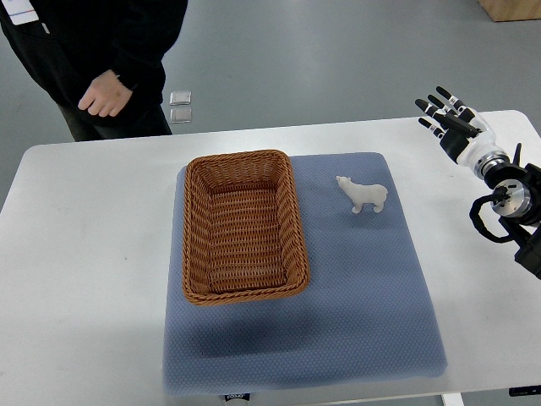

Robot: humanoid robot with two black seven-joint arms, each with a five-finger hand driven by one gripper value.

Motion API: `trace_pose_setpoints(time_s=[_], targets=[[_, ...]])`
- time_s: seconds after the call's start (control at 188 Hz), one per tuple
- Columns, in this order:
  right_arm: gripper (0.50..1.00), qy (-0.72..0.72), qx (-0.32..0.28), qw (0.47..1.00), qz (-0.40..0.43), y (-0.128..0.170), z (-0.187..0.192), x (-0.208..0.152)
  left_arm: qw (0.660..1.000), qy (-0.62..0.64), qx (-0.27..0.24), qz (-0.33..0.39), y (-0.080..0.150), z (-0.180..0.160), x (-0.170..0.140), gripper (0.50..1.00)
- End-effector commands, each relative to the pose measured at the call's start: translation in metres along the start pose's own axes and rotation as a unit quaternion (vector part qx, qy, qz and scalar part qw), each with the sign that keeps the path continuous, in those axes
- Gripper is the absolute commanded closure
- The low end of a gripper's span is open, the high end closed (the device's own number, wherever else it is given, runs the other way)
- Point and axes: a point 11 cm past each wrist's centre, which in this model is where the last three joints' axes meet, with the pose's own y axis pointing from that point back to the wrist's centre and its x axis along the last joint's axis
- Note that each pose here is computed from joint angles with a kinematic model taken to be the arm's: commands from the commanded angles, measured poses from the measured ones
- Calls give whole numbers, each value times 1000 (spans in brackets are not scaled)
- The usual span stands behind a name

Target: Place white bear in brown basket with right hand

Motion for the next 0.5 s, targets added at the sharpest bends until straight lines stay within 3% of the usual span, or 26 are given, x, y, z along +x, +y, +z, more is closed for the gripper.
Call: trace_pose_setpoints(time_s=[0.0, 0.495], targets=[[579, -1, -1, 1000, -2, 0, 1, 0, 1000, 0, 0, -3, 0, 0, -1, 500], [576, 0, -7, 1000, -9, 0, 7, -5, 1000, 0, 0, 0, 0, 0, 0, 500]])
